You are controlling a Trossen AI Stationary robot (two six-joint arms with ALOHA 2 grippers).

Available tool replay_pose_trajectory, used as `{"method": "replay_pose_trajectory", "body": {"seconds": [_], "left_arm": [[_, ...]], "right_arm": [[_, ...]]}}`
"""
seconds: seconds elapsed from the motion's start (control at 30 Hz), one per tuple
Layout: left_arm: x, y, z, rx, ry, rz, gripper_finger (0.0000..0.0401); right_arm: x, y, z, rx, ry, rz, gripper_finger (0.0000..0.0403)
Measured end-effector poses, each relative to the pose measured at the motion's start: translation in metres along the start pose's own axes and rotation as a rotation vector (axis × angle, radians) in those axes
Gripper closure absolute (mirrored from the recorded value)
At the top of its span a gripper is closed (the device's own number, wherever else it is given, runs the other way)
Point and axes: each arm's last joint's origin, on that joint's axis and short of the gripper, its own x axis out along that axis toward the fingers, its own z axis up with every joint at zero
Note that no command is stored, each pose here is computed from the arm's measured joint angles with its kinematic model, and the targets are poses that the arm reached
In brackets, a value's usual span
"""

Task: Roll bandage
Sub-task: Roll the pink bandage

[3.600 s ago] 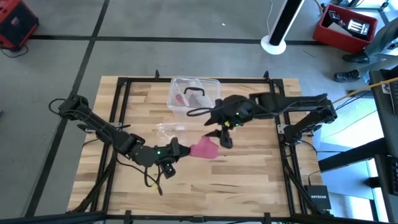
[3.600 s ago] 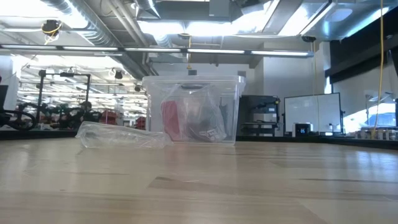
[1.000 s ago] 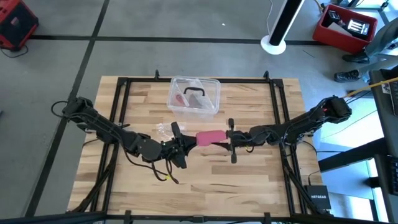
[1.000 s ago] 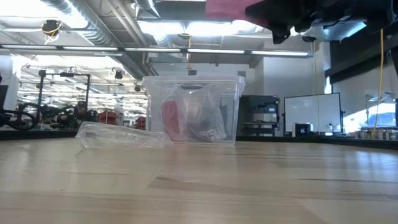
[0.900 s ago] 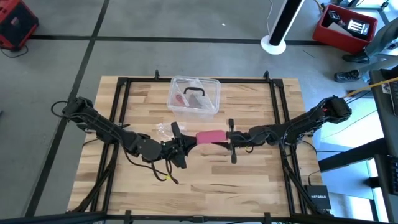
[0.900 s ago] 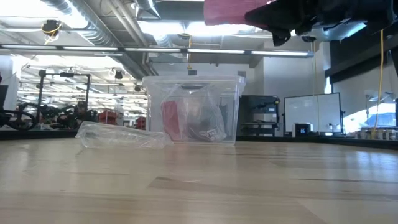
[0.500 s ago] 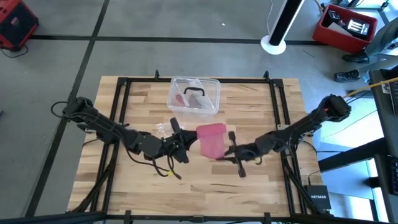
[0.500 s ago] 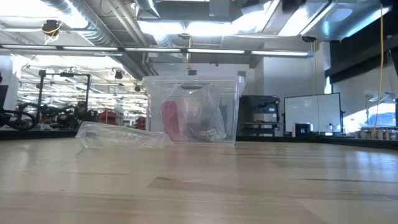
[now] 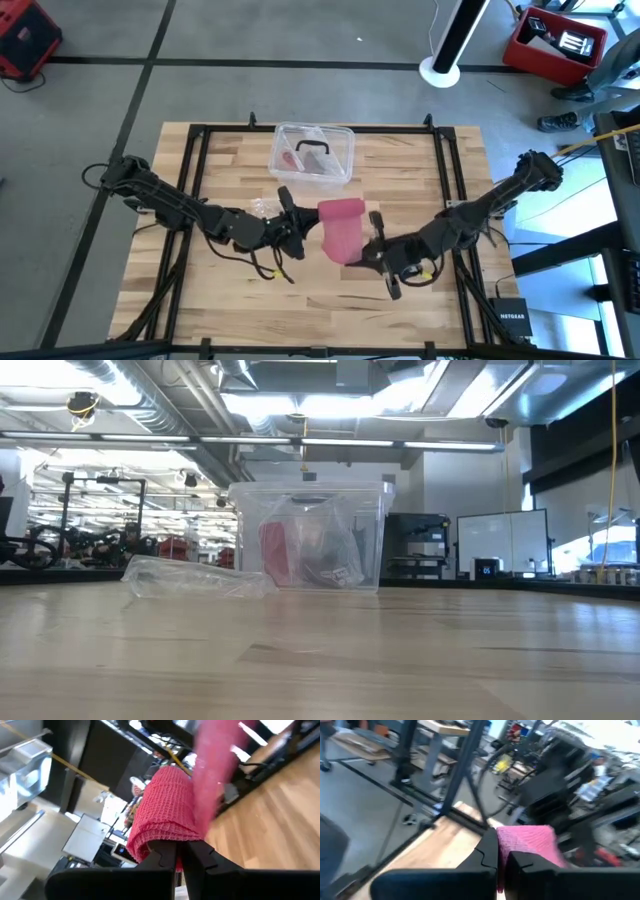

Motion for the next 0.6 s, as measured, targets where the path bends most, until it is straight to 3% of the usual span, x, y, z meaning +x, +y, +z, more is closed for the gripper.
{"method": "replay_pose_trajectory", "body": {"seconds": [0.17, 0.27, 0.43, 0.6], "left_arm": [[-0.006, -0.012, 0.003, 0.015, -0.014, -0.07, 0.0399], [-0.011, -0.021, 0.009, 0.058, -0.05, -0.091, 0.0399], [-0.022, -0.031, 0.019, 0.139, -0.101, -0.111, 0.0399], [-0.03, -0.035, 0.024, 0.213, -0.131, -0.114, 0.0398]], "right_arm": [[-0.009, -0.023, 0.04, -0.046, -0.012, -0.126, 0.0398], [-0.011, -0.039, 0.047, -0.05, 0.037, -0.219, 0.0398], [-0.009, -0.063, 0.029, 0.038, 0.183, -0.292, 0.0398], [0.0, -0.076, 0.003, 0.241, 0.293, -0.2, 0.0398]]}}
